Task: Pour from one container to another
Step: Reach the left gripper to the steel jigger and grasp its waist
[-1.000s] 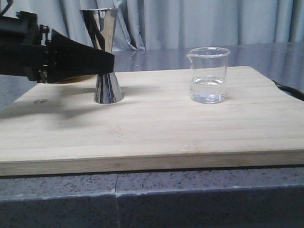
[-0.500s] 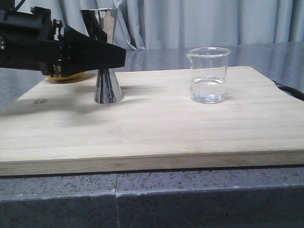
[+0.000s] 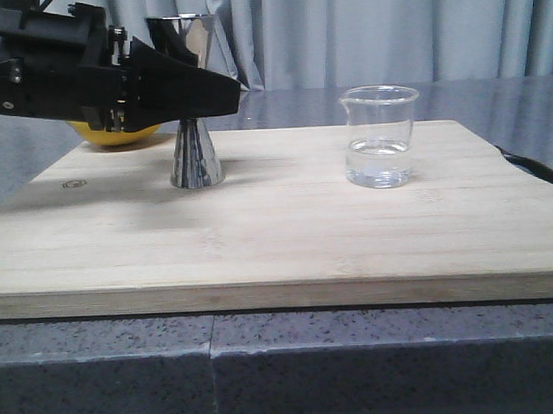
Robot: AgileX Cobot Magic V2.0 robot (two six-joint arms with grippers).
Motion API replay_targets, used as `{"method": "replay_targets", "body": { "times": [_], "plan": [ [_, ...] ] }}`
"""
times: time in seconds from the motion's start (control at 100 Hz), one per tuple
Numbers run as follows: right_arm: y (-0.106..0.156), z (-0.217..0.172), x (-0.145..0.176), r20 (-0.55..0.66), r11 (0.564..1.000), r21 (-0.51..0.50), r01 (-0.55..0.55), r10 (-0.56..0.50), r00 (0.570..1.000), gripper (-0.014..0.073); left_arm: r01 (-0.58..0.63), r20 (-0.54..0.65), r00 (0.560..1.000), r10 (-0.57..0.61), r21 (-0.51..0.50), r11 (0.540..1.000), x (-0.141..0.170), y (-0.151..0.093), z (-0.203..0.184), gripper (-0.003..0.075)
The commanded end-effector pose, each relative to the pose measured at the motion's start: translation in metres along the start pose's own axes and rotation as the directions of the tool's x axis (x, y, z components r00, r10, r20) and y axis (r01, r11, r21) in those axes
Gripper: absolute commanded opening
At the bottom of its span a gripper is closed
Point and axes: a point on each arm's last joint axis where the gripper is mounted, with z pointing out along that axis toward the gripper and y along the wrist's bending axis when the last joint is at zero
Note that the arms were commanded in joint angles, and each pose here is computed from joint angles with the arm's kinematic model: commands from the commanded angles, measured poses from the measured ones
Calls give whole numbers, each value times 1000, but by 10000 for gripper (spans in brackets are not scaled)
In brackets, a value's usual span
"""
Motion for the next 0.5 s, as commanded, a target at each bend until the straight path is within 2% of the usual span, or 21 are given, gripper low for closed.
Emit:
{"method": "replay_targets", "body": {
  "times": [0.0, 0.15, 0.49],
  "plan": [
    [0, 1, -16, 87, 1000, 0, 21, -21, 996, 533, -38, 152, 988, 30, 49, 998, -30, -8, -2, 251],
    [0, 1, -16, 87, 1000, 0, 21, -21, 996, 533, -40, 153, 988, 32, 48, 998, -30, -8, -2, 220],
    [0, 1, -16, 87, 1000, 0, 21, -21, 996, 533, -49, 175, 984, 39, 50, 998, -47, -12, -5, 220]
  ]
}}
